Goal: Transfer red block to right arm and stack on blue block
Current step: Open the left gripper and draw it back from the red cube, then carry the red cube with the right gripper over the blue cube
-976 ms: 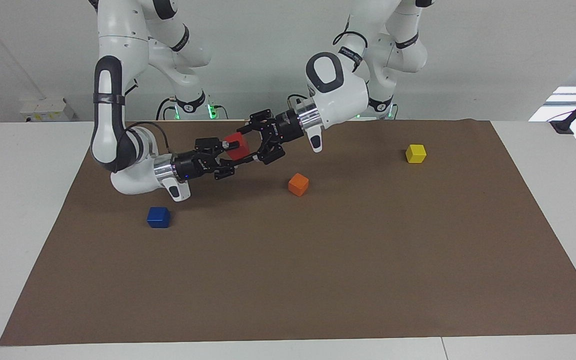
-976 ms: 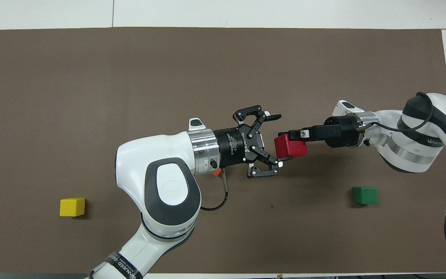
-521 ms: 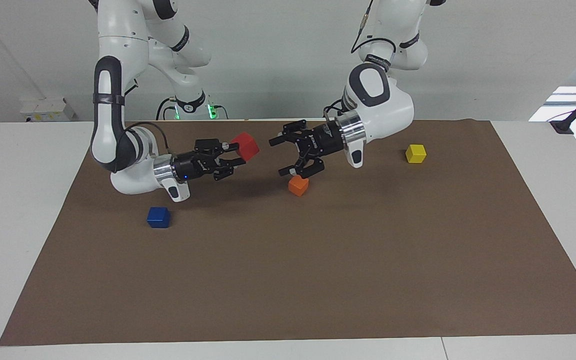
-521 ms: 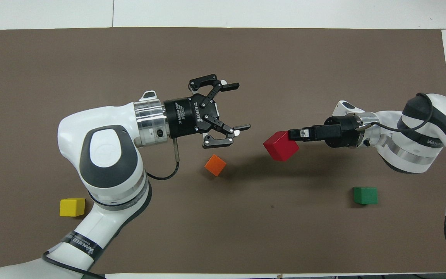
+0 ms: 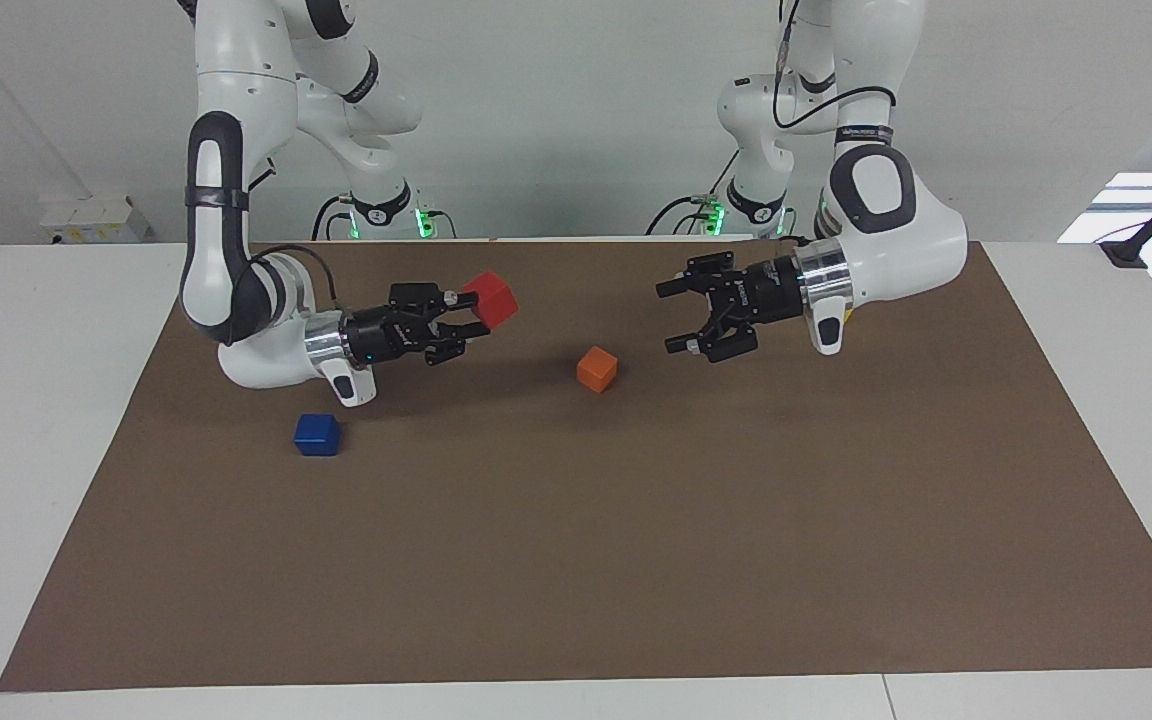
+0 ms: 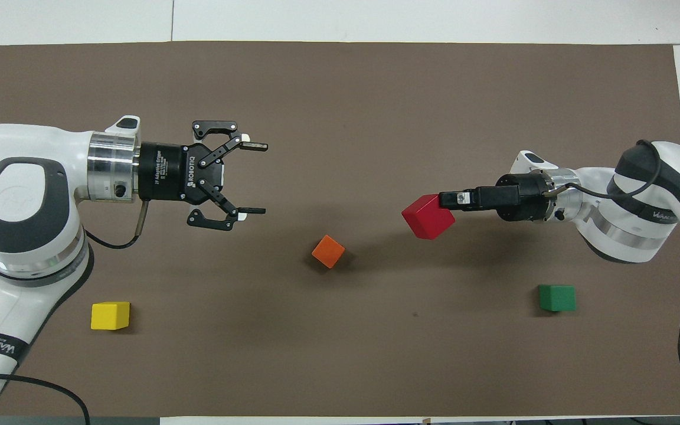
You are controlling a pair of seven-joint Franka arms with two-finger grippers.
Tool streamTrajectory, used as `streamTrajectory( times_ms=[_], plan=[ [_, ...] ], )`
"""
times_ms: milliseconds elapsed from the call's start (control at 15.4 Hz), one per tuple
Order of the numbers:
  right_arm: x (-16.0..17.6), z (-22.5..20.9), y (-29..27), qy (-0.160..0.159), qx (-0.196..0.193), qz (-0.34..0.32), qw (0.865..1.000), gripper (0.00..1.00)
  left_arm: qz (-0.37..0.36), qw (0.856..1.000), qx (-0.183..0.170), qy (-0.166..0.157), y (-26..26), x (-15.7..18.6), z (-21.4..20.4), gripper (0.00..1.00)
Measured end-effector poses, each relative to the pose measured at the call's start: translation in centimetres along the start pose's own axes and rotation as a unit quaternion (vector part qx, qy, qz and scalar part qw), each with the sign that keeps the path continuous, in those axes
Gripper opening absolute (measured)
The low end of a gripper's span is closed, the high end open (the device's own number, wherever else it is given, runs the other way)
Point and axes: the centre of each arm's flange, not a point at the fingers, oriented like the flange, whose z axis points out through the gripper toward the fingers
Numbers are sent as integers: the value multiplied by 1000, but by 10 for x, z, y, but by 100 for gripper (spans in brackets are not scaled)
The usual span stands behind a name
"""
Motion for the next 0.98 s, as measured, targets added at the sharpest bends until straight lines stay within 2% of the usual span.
streamTrajectory(
  times_ms=[260,456,586,716,846,976],
  plan=[
    [21,-9,-13,14,-52,7,999,56,50,997,32,42,-6,20,-38,100],
    [44,-19,-46,17,-128,27,991,56,125,984,87,91,-13,28,-65,100],
    [58,-26,-79,16,-190,35,981,56,199,960,137,142,-18,38,-85,100],
    [70,-35,-113,11,-254,38,966,56,270,922,197,197,-22,51,-99,100],
    [81,-43,-140,12,-319,43,947,56,318,881,256,241,-25,59,-109,100],
    [89,-50,-157,20,-391,54,919,56,337,852,292,274,-26,60,-117,100]
  ],
)
